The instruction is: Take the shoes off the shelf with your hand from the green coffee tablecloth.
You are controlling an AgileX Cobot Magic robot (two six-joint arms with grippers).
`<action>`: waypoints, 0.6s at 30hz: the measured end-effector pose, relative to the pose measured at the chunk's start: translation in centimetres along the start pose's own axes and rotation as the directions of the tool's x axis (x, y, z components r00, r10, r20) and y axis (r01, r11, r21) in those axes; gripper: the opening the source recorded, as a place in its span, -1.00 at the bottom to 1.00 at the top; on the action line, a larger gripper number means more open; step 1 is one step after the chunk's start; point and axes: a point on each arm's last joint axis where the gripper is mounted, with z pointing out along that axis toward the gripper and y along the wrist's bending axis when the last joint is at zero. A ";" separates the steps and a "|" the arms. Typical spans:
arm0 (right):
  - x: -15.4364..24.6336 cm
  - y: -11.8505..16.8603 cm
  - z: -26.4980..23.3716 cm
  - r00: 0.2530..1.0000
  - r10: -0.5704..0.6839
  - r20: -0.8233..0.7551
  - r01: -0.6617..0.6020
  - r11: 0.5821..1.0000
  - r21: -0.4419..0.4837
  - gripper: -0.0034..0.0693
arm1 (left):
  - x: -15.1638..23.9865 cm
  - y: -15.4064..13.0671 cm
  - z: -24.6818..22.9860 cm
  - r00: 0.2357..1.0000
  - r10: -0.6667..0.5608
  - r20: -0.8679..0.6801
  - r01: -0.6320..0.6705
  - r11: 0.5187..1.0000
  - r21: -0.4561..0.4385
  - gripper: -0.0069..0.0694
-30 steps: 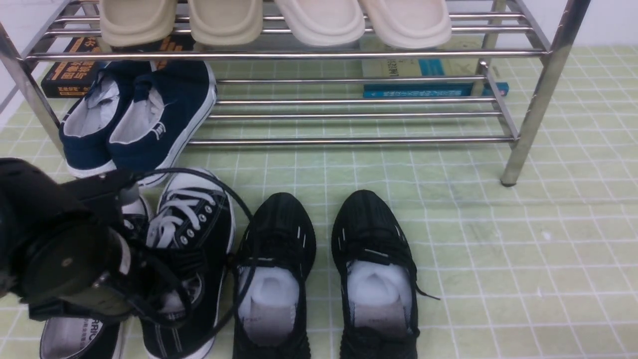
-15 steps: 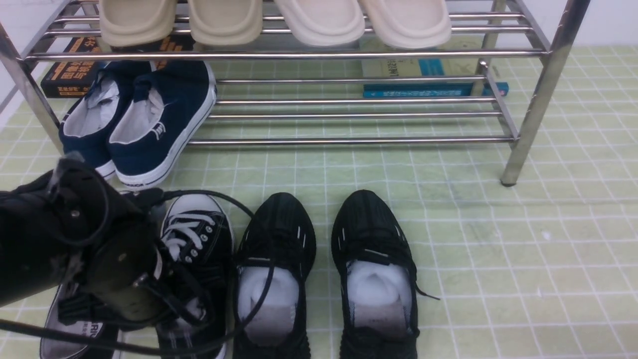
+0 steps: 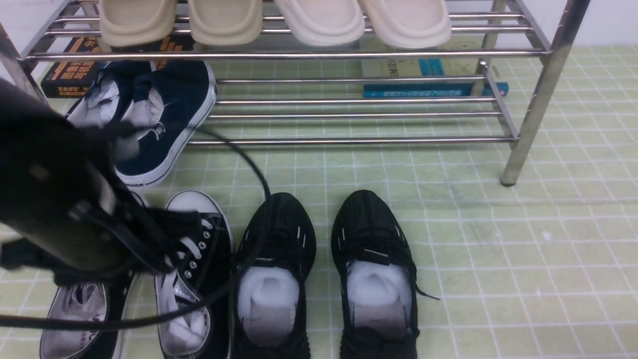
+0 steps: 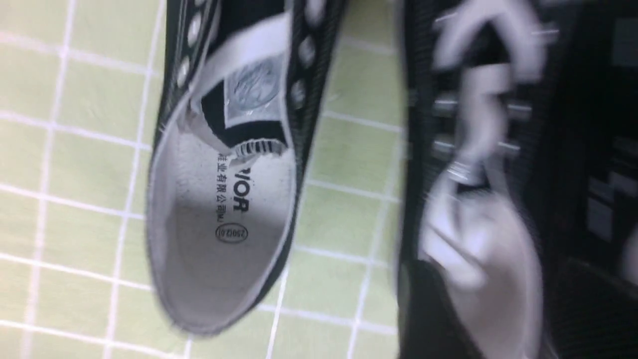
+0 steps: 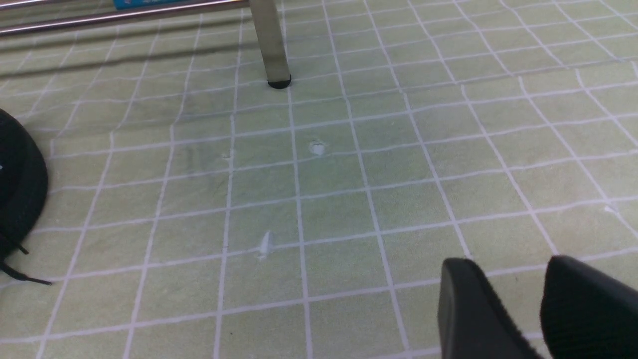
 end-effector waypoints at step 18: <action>0.0 0.0 0.0 1.000 0.000 0.000 0.000 1.000 0.000 -0.25 | 9.6 6.7 -11.6 0.886 0.059 0.460 -0.269 0.874 0.405 -0.82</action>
